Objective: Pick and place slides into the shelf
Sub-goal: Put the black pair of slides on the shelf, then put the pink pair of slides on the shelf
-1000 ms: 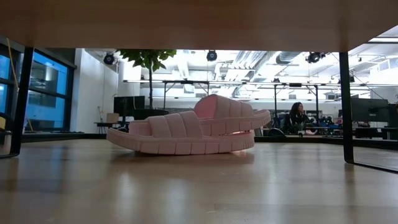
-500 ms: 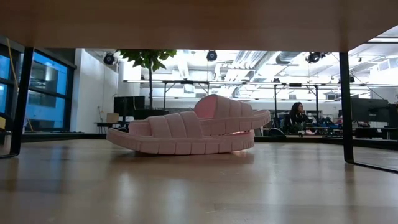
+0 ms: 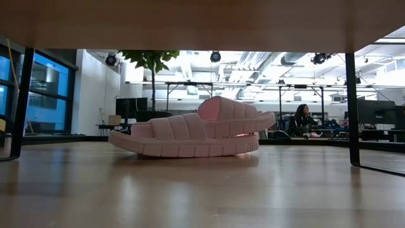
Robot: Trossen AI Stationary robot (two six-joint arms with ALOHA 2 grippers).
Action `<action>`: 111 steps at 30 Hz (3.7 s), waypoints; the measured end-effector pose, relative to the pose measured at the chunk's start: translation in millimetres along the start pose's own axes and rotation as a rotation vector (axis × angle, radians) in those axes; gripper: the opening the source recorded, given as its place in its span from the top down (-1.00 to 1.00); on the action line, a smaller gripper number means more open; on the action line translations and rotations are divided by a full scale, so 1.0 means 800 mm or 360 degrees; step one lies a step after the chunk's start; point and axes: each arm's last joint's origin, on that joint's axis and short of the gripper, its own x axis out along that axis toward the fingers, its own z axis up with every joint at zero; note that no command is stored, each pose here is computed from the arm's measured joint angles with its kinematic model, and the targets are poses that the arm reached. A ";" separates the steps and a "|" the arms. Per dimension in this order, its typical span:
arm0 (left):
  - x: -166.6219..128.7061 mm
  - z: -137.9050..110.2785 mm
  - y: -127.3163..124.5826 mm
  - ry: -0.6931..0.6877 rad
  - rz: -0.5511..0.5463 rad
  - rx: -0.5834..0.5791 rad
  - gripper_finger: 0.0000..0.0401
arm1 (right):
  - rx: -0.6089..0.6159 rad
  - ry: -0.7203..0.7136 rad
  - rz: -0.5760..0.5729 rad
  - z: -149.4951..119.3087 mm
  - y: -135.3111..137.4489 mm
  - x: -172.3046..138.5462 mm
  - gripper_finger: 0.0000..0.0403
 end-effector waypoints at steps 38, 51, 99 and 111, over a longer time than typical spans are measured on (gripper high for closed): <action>0.014 0.003 0.007 0.0050 -0.0026 0.0077 0.93 | 0.0000 0.0000 0.0017 0.000 0.000 0.000 1.00; 0.014 0.003 0.007 0.0058 -0.0022 0.0019 0.89 | 0.0000 0.0000 0.0027 0.000 0.001 0.000 1.00; -0.065 -0.020 0.022 -0.0062 0.0469 -0.0055 0.86 | 0.0015 0.0023 0.0002 -0.002 0.000 0.000 1.00; -0.129 -0.063 0.009 -0.0055 0.0927 -0.0062 0.86 | 0.0048 0.0017 -0.0049 -0.001 -0.001 0.000 1.00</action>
